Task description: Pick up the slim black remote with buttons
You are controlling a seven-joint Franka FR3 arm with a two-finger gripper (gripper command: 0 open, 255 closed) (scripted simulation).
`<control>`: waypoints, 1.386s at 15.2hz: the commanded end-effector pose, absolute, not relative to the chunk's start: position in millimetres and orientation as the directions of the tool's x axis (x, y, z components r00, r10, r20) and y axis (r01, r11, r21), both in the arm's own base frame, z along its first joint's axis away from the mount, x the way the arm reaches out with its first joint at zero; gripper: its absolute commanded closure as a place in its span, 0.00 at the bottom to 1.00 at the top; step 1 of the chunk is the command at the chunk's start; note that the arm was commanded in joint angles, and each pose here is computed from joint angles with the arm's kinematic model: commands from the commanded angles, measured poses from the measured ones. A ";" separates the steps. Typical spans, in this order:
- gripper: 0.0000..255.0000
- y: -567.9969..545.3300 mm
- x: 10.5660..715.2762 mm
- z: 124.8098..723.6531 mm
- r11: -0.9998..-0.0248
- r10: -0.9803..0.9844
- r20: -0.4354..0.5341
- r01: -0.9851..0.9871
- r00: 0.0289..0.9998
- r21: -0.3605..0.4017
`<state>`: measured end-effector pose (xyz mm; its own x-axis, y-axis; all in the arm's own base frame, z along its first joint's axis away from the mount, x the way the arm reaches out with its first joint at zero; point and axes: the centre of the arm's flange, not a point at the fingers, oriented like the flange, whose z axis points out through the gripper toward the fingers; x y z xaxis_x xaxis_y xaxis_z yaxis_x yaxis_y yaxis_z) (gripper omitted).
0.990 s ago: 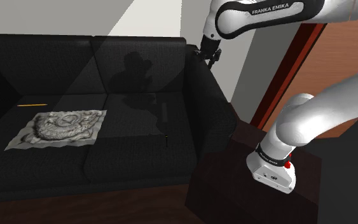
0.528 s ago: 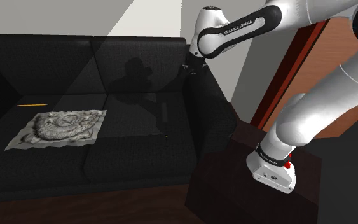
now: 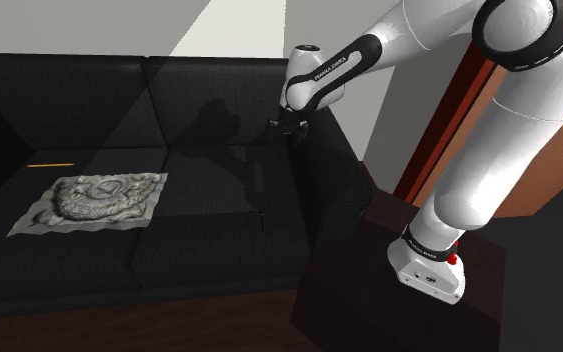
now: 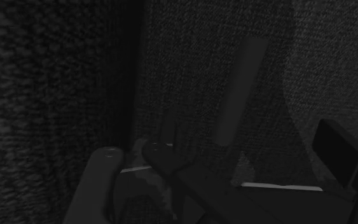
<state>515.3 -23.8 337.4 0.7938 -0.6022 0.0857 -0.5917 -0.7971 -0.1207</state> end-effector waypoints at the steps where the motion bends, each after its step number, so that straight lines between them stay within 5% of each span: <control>1: 0.00 -21.3 529.2 314.7 -0.777 -0.627 0.074 -0.616 0.776 -0.129; 21: 0.00 -17.3 618.4 130.3 -0.634 -0.764 -0.012 -0.755 0.645 -0.167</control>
